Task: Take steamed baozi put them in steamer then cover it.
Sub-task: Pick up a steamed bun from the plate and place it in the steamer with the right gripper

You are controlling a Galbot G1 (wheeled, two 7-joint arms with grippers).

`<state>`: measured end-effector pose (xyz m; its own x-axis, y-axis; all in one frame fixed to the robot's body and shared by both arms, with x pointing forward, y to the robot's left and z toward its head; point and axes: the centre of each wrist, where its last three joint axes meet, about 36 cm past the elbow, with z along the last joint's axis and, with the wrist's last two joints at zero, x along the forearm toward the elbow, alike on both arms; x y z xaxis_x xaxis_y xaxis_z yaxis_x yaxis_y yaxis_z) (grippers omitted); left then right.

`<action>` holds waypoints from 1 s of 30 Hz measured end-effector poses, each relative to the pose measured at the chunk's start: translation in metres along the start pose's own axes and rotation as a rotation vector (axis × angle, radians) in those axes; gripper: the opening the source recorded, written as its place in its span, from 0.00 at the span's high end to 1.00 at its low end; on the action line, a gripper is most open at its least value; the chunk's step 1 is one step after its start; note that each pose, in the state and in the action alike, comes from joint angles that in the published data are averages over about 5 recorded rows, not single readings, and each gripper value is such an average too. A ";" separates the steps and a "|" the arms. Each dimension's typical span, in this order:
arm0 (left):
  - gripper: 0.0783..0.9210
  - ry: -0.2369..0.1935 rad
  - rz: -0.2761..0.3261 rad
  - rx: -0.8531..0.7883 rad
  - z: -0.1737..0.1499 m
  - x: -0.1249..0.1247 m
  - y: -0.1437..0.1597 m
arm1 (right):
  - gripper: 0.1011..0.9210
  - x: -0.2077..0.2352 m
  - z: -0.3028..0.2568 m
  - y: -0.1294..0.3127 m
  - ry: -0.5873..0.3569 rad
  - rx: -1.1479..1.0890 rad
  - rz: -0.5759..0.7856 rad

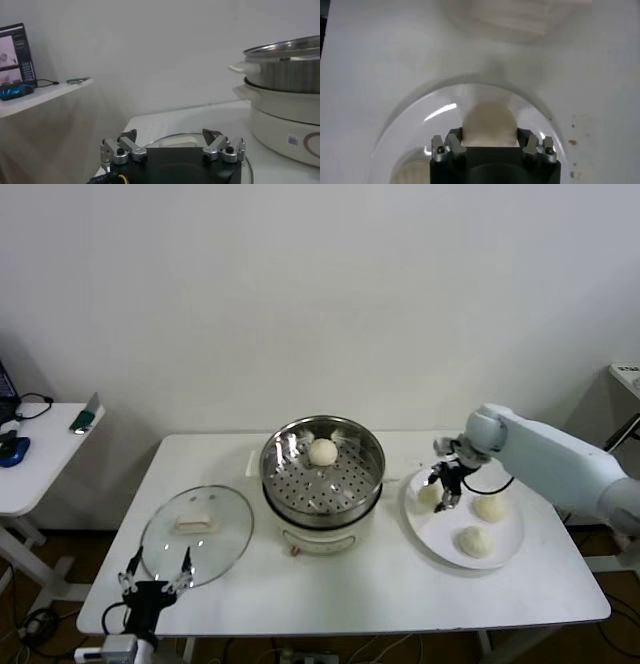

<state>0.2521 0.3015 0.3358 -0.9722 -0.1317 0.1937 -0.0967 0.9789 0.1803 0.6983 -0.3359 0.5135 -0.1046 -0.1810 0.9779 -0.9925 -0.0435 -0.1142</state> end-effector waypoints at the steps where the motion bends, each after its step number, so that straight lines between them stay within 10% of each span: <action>1: 0.12 0.000 0.002 0.001 0.000 0.000 -0.001 | 0.27 0.011 -0.003 -0.004 -0.004 0.003 0.008; 15: 0.12 -0.010 0.035 0.018 -0.004 0.003 -0.012 | 0.26 0.162 -0.093 -0.051 -0.109 0.043 0.128; 30: 0.12 -0.034 0.064 0.006 -0.010 0.001 -0.013 | 0.26 0.145 -0.242 -0.063 -0.157 0.142 0.075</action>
<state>0.2548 0.2867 0.3434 -0.9830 -0.0641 0.1720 -0.0358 0.9860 0.1628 0.7303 -0.1220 0.7047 -0.1556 -0.3390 0.9278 -0.9624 -0.1599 -0.2198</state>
